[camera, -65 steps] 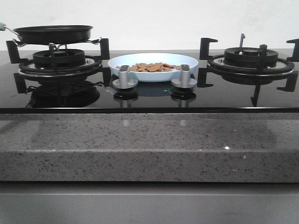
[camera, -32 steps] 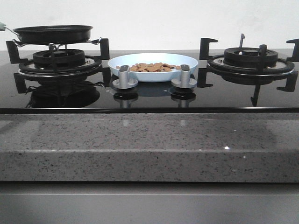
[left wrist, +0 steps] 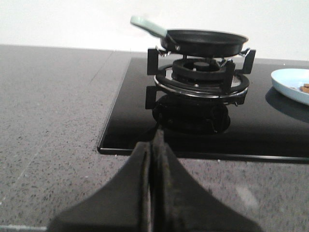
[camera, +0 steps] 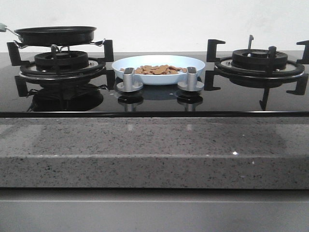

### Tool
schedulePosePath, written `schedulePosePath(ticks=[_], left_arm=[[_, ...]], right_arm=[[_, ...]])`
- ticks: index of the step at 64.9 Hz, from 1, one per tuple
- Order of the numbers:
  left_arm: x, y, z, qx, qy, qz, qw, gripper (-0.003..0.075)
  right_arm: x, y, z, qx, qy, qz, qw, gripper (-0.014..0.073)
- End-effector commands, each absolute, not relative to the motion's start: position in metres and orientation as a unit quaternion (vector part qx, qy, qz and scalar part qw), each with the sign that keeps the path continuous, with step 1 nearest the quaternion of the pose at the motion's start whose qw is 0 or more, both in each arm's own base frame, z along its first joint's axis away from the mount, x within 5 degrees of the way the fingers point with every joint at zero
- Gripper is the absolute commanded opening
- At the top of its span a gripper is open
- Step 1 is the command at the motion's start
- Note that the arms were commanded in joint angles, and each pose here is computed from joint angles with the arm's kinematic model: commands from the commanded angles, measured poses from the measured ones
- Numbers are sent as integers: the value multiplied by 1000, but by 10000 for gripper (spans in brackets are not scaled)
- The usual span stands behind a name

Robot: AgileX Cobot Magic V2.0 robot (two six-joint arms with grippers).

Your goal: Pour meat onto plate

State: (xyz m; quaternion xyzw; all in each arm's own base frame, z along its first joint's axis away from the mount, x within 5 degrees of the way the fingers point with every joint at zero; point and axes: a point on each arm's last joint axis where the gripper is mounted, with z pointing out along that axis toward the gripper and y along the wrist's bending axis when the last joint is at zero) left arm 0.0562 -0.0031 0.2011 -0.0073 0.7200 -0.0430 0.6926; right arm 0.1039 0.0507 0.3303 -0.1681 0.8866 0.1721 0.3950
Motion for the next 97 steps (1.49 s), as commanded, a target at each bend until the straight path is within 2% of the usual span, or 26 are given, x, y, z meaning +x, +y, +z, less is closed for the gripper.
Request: schedulePosePath(ticks=[1,47,97], left_arm=[[55,-2,211,-20,670,-54,740,-20],[53,-2,224,-20,618,-53,784,-20],[52,-4,224,-3,618,-75,782,-20]], right_arm=[[106,51,341,-161,872,175,428,-69],[106,51,341,-161,872,175,428,-69],[106,51,341,-161,872,175,428,-69]])
